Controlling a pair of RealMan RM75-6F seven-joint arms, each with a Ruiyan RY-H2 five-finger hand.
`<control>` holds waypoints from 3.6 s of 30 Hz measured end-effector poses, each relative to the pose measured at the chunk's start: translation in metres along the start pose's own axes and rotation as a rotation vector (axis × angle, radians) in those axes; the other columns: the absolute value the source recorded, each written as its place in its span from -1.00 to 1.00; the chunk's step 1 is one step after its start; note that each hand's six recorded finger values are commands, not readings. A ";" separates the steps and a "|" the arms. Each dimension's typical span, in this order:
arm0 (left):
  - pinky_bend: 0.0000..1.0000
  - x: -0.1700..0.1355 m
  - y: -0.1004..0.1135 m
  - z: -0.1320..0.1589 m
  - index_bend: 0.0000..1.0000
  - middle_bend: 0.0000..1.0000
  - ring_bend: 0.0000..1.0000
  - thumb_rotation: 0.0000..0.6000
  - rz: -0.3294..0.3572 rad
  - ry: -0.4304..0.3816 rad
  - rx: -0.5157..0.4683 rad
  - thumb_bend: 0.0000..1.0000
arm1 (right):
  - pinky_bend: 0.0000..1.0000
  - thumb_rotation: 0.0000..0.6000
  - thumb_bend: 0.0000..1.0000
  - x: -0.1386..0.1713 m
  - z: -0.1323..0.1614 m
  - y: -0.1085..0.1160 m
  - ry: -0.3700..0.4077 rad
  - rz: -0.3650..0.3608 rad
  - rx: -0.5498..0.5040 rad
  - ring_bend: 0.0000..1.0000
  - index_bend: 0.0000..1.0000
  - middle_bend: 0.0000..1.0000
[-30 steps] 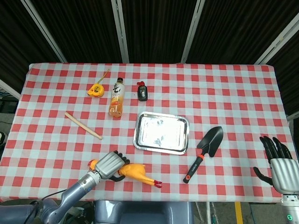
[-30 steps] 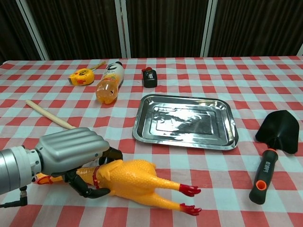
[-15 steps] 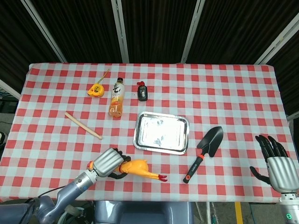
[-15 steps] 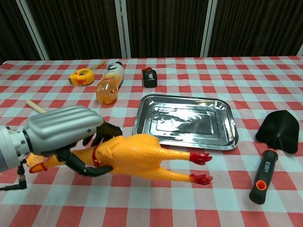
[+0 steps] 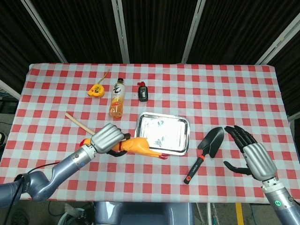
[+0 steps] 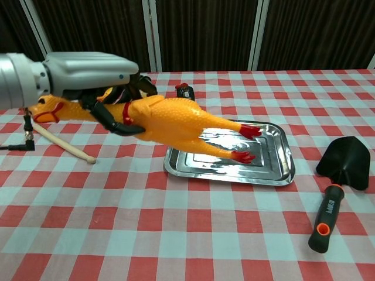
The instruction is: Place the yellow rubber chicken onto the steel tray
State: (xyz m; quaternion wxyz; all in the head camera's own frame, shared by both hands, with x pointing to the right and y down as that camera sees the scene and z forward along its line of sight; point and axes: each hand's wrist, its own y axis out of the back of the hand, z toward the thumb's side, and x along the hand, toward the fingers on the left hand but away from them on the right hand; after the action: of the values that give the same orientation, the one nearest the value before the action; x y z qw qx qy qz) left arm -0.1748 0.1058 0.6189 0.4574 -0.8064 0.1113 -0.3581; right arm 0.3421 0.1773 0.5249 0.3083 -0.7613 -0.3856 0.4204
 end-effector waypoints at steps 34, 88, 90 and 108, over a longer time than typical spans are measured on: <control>0.38 0.115 0.088 0.071 0.20 0.43 0.26 1.00 -0.042 -0.022 0.063 0.59 | -0.77 1.00 -0.47 -0.110 0.050 -0.036 -0.076 0.217 -0.282 -0.70 -0.89 -0.75; 0.38 0.135 0.063 0.104 0.16 0.40 0.26 1.00 -0.028 0.007 0.113 0.51 | -0.22 1.00 0.24 -0.127 0.045 -0.070 -0.206 0.260 -0.239 -0.15 0.02 -0.19; 0.38 0.134 0.063 0.103 0.16 0.40 0.26 1.00 -0.029 0.007 0.112 0.50 | -0.12 1.00 0.31 -0.128 0.044 -0.070 -0.211 0.256 -0.240 -0.07 0.12 -0.11; 0.38 0.129 0.061 0.099 0.17 0.40 0.26 1.00 -0.029 0.003 0.117 0.44 | 0.47 1.00 0.41 -0.132 0.036 -0.073 -0.231 0.235 -0.219 0.43 0.67 0.44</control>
State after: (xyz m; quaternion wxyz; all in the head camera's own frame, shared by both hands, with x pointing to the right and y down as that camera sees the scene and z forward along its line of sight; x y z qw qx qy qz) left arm -0.0057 0.0717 0.5983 0.4984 -0.7793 0.0791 -0.3715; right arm 0.2403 0.1083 0.6200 0.1261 -0.7766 -0.3704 0.4937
